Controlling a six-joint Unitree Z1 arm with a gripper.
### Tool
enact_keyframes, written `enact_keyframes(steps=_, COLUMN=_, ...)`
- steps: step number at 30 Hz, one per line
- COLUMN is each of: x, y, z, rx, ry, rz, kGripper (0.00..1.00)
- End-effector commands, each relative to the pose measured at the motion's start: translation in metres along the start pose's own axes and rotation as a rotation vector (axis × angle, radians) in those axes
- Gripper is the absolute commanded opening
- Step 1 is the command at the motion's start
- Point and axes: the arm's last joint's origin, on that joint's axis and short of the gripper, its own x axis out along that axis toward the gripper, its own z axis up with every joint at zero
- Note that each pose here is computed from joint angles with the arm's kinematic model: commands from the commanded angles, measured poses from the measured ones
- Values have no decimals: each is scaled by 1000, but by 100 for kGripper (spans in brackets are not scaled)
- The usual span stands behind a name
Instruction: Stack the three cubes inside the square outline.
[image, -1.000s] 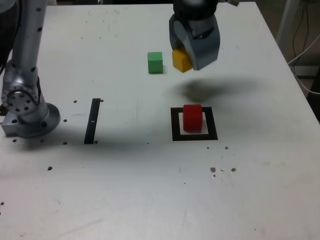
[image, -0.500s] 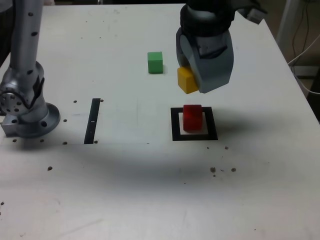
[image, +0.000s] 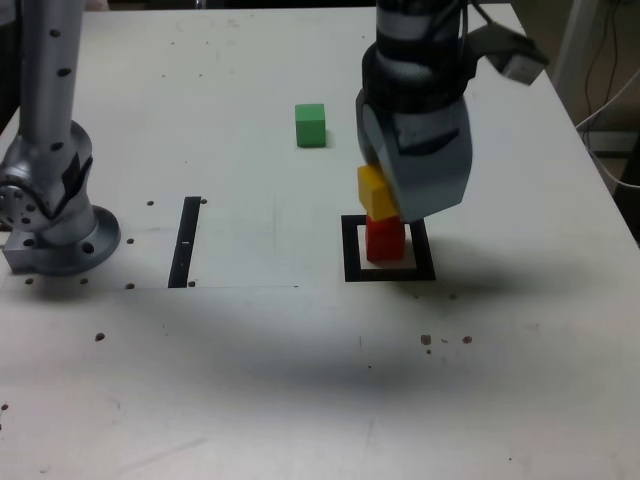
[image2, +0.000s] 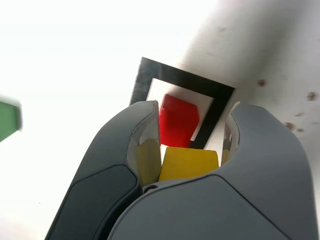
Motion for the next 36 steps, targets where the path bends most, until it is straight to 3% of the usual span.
enact_keyframes(steps=1, x=3, y=0, z=0, rx=15, ry=3, rz=14, kGripper=33)
enact_keyframes(steps=7, x=11, y=-4, z=-1, rx=68, ry=11, rz=33, kGripper=33)
enact_keyframes(steps=19, x=4, y=-6, z=1, rx=143, ry=9, rz=63, kGripper=33)
enact_keyframes(steps=36, x=26, y=3, z=10, rx=155, ry=13, rz=38, kGripper=33)
